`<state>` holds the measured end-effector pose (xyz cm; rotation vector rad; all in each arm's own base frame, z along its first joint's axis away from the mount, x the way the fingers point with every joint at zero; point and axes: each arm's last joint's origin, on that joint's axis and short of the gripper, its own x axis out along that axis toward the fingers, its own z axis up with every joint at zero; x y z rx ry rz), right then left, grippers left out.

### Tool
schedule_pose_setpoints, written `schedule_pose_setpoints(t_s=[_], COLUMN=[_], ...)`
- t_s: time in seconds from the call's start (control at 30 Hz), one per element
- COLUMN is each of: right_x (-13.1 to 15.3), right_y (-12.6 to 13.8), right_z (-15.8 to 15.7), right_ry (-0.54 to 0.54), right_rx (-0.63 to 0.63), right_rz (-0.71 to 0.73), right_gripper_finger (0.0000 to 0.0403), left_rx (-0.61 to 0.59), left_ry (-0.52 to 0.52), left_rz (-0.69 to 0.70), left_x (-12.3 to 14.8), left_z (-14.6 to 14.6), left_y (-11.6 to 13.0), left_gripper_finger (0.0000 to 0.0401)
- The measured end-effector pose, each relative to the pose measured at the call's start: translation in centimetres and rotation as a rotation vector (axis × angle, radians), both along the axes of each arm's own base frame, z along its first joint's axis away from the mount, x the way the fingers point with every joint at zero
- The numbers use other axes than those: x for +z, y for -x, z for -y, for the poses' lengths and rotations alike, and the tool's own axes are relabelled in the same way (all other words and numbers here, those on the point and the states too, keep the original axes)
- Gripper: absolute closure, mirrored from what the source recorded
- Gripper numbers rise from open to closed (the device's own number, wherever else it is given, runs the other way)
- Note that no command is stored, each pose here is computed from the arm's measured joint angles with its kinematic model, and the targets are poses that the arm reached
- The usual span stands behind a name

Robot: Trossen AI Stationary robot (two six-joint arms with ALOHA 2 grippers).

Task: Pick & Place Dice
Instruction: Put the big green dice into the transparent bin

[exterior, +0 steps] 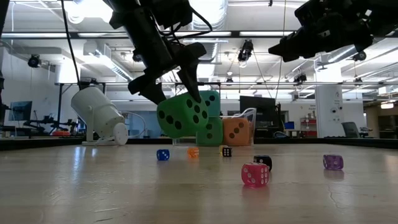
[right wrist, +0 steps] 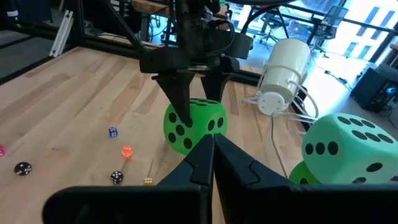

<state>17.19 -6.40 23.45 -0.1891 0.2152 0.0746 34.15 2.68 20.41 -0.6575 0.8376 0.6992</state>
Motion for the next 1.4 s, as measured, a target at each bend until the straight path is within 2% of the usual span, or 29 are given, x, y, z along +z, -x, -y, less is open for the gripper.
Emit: schedule_pose_setpoints(t_s=[0.23, 0.67, 0.9, 1.0, 1.17, 1.4], right_x=[0.0, 0.0, 0.0, 0.0, 0.0, 0.0], right_y=[0.0, 0.0, 0.0, 0.0, 0.0, 0.0], right_z=[0.0, 0.0, 0.0, 0.0, 0.0, 0.0], right_ry=[-0.001, -0.003, -0.001, -0.003, -0.003, -0.002], right_rx=[0.0, 0.0, 0.001, 0.0, 0.0, 0.0], right_rz=[0.0, 0.0, -0.001, -0.001, -0.001, -0.001], right_gripper_finger=[0.0394, 0.0394, 0.0394, 0.0394, 0.0394, 0.0394], left_rx=[0.019, 0.021, 0.002, -0.035, -0.017, -0.003], left_ry=[0.022, 0.065, 0.054, 0.031, 0.039, 0.023], left_rz=[-0.044, -0.014, -0.01, 0.032, 0.131, 0.131], left_x=[-0.2, -0.3, -0.3, 0.0, 0.5, 0.9], left_z=[0.1, 0.2, 0.2, 0.3, 0.3, 0.1], left_y=[0.4, 0.2, 0.0, -0.4, -1.1, -1.9], left_gripper_finger=[0.0004, 0.0001, 0.0001, 0.0001, 0.0001, 0.0001])
